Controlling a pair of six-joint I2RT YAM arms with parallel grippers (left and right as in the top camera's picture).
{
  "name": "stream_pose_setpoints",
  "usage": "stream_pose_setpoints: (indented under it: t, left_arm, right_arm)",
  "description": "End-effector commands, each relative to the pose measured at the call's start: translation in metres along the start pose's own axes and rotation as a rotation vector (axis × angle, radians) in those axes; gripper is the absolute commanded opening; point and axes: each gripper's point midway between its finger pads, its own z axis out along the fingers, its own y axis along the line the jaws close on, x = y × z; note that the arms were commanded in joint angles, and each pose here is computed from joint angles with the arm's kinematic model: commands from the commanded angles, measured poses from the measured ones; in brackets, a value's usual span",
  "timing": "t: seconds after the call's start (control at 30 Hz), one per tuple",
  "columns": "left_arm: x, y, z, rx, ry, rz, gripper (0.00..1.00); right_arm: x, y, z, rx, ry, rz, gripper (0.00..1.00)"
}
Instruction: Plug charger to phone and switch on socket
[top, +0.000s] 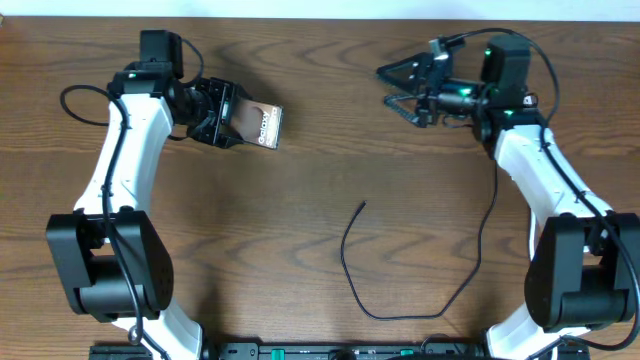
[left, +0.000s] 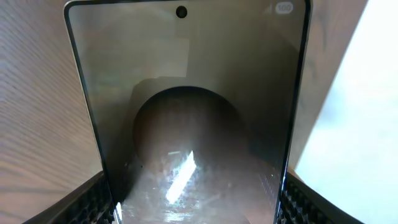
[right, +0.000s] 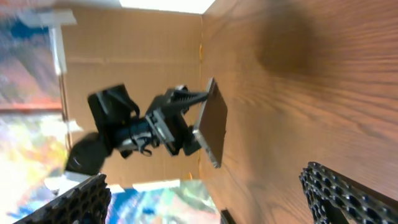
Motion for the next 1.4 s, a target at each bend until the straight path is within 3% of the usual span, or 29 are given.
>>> stream_pose_setpoints:
  t: [0.0, 0.47, 1.37]
  left_arm:
    - [0.002, -0.005, -0.008, 0.001, -0.074, -0.003, 0.07]
    - [0.026, -0.006, 0.005, -0.024, -0.060, 0.025, 0.07]
    - [0.054, -0.007, 0.010, -0.026, 0.044, -0.061, 0.07]
  right_arm:
    - [0.012, 0.010, 0.023, -0.003, 0.038, -0.134, 0.99]
    - [0.068, 0.011, 0.096, 0.088, 0.113, -0.316, 0.99]
    - [0.069, -0.001, 0.111, 0.192, 0.041, -0.218, 0.99]
